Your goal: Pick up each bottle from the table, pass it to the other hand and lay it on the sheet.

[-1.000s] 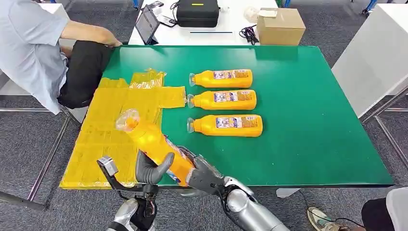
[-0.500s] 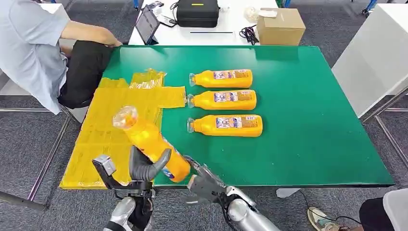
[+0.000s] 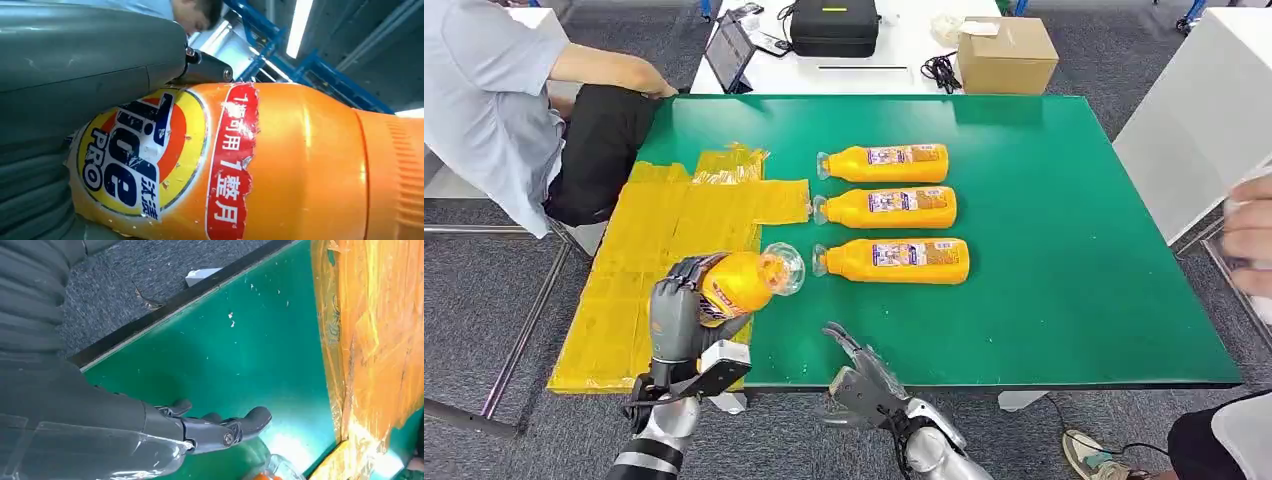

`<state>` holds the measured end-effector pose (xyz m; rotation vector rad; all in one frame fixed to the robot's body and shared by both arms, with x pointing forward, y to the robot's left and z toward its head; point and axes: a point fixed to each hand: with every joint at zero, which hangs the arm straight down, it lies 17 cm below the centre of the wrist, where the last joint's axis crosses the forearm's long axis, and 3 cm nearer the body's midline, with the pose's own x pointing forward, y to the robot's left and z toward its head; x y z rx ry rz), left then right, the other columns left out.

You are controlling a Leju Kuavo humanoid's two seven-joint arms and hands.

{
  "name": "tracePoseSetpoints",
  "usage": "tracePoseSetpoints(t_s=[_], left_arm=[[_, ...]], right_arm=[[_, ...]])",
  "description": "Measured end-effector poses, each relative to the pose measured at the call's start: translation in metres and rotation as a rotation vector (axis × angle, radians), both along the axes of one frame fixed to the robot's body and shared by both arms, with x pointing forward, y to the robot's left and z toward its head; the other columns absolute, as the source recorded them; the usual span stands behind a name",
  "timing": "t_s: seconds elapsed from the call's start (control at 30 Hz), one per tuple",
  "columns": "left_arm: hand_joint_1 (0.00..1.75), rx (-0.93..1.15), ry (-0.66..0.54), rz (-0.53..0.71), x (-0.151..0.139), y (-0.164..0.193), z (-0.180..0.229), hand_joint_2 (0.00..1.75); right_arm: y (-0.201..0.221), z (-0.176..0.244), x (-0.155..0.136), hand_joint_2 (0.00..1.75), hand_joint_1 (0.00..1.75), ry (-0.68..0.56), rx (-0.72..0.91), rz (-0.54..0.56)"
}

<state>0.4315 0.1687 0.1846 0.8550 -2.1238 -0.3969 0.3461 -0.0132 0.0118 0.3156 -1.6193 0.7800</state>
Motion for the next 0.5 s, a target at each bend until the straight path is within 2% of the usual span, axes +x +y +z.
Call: tracePoseSetpoints(t_s=[0.07, 0.13, 0.23, 0.33, 0.5], left_arm=[[1.75, 0.072, -0.001, 0.006, 0.0, -0.004, -0.001, 1.75], [1.75, 0.254, -0.011, 0.021, 0.002, -0.013, -0.002, 1.75], [1.75, 0.481, 0.043, 0.131, 0.016, 0.001, -0.012, 1.75], [1.75, 0.516, 0.103, 0.247, 0.032, 0.031, -0.015, 1.75], [1.75, 0.535, 0.192, 0.307, 0.053, 0.051, -0.034, 1.75]], right_arm=[[-0.001, 0.0, 0.001, 1.75, 0.0, 0.003, 0.004, -0.007], [-0.002, 0.0, 0.001, 1.75, 0.0, 0.003, 0.009, -0.014], [-0.005, 0.002, 0.003, 1.75, 0.0, 0.003, 0.02, -0.026], [-0.006, 0.004, 0.005, 1.75, 0.0, 0.0, 0.032, -0.027], [-0.003, 0.01, 0.006, 1.75, 0.0, -0.011, 0.058, -0.023]])
